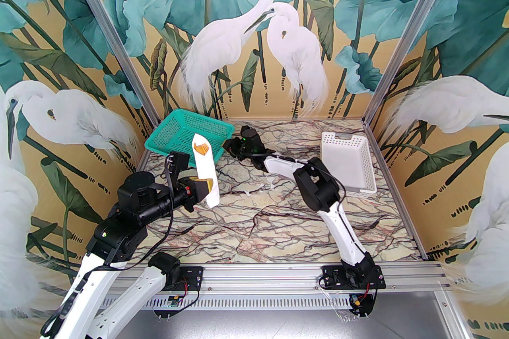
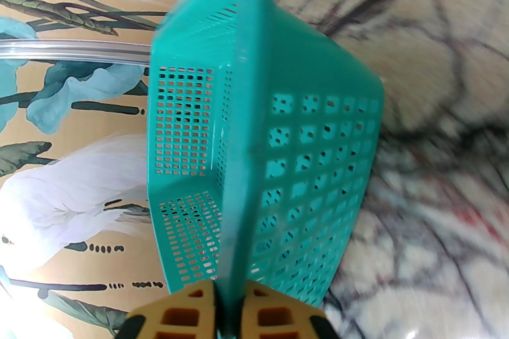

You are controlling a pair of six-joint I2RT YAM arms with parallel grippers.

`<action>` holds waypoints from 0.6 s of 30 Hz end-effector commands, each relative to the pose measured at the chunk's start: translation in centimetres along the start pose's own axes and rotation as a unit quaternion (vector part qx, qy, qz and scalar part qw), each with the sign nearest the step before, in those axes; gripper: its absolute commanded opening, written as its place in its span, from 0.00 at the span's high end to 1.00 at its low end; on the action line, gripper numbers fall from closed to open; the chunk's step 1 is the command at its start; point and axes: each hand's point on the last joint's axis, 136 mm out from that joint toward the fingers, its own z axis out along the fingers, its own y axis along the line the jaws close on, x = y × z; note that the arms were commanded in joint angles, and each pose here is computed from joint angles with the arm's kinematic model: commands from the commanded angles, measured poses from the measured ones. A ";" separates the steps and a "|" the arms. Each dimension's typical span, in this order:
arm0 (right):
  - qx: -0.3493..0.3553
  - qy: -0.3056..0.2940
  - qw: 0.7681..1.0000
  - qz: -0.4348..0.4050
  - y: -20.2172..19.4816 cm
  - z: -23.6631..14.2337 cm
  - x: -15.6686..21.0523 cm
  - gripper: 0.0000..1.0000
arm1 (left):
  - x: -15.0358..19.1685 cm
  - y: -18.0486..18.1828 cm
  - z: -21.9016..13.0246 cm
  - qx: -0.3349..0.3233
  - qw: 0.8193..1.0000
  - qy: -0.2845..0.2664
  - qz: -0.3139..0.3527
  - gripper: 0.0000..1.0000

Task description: Place the utensils on the paper napkin and roll it up

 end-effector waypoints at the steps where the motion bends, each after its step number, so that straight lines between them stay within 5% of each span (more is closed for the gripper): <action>1: -0.010 -0.038 0.999 -0.007 2.3 -3.0 -0.3 0.87 | -1.3 -0.5 -0.7 0.003 1.000 -0.029 0.005 1.00; 18: 0.051 -0.090 0.994 0.046 -1.2 -13.5 8.7 0.83 | -1.2 -0.6 -0.4 0.023 0.998 -0.054 -0.031 1.00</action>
